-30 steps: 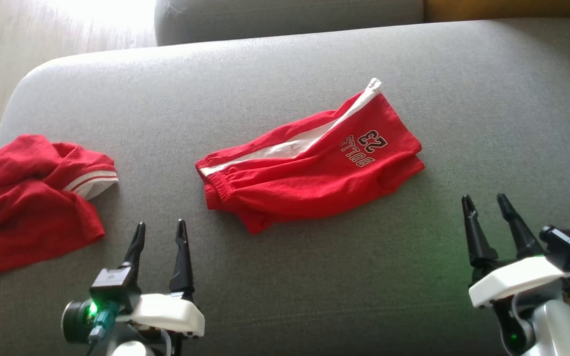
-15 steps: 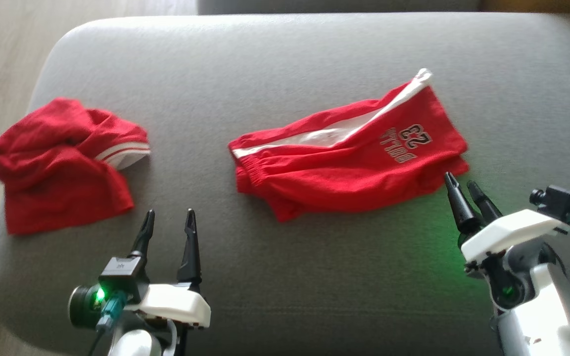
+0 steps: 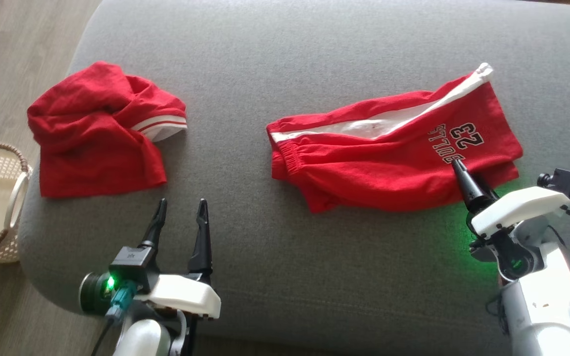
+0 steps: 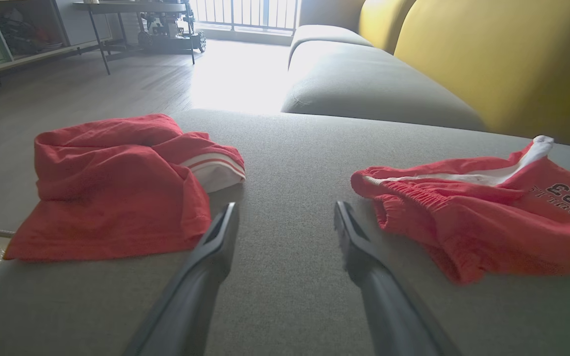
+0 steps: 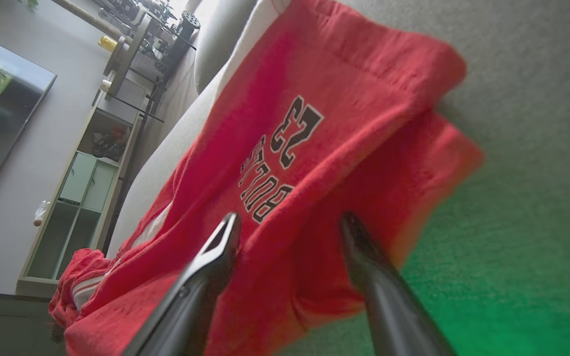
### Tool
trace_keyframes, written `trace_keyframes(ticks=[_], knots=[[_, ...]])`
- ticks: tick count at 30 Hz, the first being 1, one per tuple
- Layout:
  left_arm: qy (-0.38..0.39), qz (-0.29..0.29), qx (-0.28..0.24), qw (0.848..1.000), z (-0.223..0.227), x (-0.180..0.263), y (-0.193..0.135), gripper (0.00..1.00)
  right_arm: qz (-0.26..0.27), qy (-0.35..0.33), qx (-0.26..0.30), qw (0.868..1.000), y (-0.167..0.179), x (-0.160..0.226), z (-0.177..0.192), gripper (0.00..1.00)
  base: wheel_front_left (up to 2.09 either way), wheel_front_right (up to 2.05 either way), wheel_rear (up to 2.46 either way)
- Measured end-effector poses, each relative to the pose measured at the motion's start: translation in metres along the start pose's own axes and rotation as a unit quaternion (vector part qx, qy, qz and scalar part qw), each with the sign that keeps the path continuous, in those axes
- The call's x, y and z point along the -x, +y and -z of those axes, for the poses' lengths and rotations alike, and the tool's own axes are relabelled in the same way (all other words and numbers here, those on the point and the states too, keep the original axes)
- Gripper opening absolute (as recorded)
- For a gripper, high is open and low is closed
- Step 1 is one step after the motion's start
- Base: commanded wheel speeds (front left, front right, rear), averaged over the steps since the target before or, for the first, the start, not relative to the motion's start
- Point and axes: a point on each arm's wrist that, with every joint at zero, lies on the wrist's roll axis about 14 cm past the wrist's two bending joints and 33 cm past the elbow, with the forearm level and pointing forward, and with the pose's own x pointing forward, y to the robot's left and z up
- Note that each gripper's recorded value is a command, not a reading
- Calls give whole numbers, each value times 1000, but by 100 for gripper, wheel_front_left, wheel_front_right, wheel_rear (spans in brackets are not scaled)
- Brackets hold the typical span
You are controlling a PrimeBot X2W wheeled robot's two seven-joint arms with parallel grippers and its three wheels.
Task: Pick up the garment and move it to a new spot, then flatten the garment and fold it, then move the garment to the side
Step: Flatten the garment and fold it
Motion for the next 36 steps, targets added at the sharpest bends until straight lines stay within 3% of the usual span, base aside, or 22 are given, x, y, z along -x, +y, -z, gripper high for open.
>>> trace_keyframes(ticks=[2,3,5,22,23,24,30,36], knots=[[2,-5,-1,1000,1,0,2,100,5,7,-5,1000,-2,-3,3,100,0,0,0],[3,-7,-1,1000,2,0,3,100,7,7,-9,1000,-2,-5,2,85,0,0,0],[4,-7,-1,1000,2,0,3,100,8,8,-11,1000,-1,-8,0,0,0,0,0],[-3,26,0,1000,-1,-2,-17,100,38,-3,-7,999,-25,20,-1,0,0,0,0],[-4,29,-1,1000,-2,-2,-19,100,40,-1,-6,999,-27,23,1,39,0,0,0],[-5,31,-1,1000,-2,-2,-20,100,41,-2,-4,999,-28,25,1,100,0,0,0],[-11,43,0,999,-6,-1,-26,100,45,-39,10,998,-31,33,-14,100,0,0,0],[-23,43,2,999,-13,2,-26,100,30,-112,64,991,-19,45,-43,100,0,0,0]])
